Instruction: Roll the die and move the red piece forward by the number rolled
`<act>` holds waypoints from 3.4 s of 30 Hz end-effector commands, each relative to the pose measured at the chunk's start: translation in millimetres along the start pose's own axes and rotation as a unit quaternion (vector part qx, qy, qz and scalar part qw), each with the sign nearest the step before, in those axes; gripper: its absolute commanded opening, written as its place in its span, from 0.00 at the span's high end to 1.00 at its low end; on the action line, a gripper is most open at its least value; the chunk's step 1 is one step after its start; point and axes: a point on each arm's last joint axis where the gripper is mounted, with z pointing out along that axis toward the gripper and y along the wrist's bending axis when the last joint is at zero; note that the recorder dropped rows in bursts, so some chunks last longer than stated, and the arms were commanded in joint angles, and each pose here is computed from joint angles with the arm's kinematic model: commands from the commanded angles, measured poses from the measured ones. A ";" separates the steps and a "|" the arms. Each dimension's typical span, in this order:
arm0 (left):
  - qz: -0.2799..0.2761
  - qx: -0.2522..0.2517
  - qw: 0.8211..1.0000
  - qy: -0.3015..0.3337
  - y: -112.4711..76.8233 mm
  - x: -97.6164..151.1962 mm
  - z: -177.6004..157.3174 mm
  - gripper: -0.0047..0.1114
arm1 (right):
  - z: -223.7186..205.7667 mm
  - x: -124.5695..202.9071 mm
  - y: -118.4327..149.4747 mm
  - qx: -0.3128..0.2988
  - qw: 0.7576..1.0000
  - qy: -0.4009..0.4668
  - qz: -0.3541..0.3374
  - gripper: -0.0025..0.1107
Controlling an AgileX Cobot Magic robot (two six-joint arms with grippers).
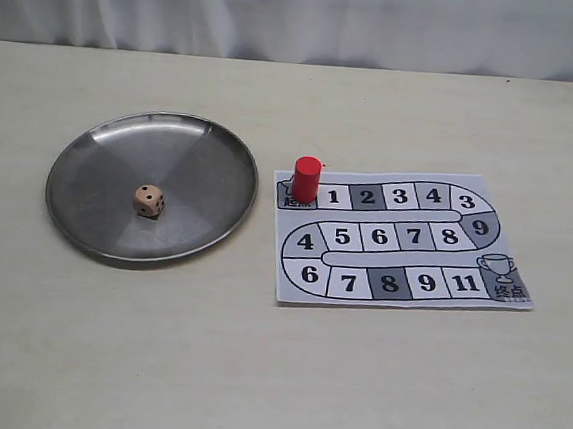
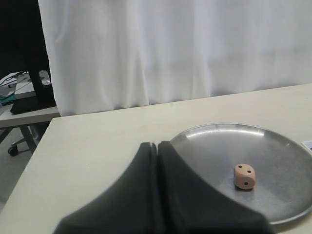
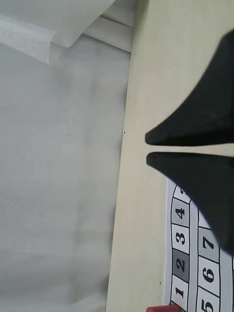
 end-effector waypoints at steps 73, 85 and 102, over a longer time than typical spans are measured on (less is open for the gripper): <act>-0.001 -0.001 1.000 -0.005 0.1 -0.4 -0.1 0.96 | 311.3 16.5 391.3 -0.440 0.805 0.378 -0.124 0.29; -0.001 -0.001 1.000 -0.005 0.1 -0.4 -0.1 0.96 | 315.9 47.3 396.5 -0.448 0.800 0.367 -0.158 0.56; -0.001 -0.001 1.000 -0.005 0.1 -0.4 -0.1 0.96 | 335.2 -113.8 274.0 -0.400 0.827 0.384 -0.090 0.94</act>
